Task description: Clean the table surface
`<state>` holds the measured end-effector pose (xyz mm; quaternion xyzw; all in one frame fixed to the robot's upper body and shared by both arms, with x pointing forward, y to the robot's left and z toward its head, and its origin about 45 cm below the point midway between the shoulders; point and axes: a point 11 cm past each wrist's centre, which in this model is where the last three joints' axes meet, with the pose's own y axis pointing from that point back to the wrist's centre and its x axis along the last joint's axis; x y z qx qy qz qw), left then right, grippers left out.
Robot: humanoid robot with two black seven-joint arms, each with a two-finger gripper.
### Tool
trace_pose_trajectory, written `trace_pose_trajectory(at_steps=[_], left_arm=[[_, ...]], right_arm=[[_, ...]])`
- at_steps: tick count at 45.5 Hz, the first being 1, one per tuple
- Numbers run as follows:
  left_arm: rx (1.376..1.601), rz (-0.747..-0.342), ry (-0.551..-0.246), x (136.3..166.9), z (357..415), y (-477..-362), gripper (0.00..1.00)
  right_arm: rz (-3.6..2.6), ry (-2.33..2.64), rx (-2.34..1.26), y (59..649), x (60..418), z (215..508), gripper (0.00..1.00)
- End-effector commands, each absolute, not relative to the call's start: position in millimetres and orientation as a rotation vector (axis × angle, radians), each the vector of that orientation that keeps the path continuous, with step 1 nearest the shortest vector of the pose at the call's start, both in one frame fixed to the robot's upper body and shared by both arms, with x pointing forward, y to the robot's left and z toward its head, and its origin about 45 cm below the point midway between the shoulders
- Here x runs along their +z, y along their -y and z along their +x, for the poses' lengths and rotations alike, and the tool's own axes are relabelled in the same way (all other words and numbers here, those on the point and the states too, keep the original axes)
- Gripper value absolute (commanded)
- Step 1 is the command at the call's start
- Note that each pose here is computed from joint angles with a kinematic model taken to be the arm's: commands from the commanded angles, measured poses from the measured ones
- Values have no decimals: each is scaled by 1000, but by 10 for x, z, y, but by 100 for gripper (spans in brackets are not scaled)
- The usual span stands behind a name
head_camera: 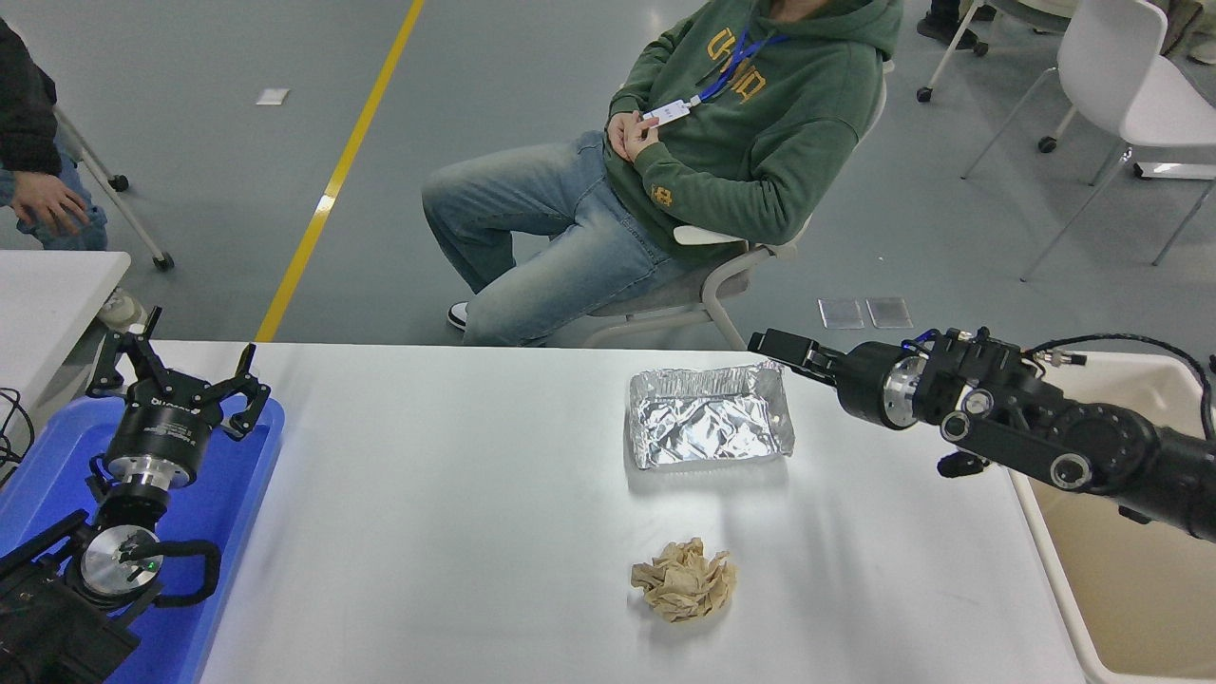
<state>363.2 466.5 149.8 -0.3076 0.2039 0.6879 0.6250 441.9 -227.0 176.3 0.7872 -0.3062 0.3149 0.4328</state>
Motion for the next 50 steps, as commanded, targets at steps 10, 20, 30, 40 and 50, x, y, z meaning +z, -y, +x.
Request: trace_pose_trajectory(at_steps=[10,20,30,40,50], left_arm=[[1579,-706,-468,1498,3631,-4665,100],[1580,-705,-468,1497,3630,-4669,100],[1579,-706,-468,1498,3631,-4665,100],[1579,-706,-468,1498,3631,-4665,100],[1579,-706,-468,1498,3631,-4665,100]], right_arm=[[1714,573,973,2251,1512,4572,99],[1637,489,987,2375,1350,4525,99],[1627,449,963,2409,1179,4429,99],[1635,440,938,2384,1033,4348,99],[1621,450,922,2391,911,4312,95]])
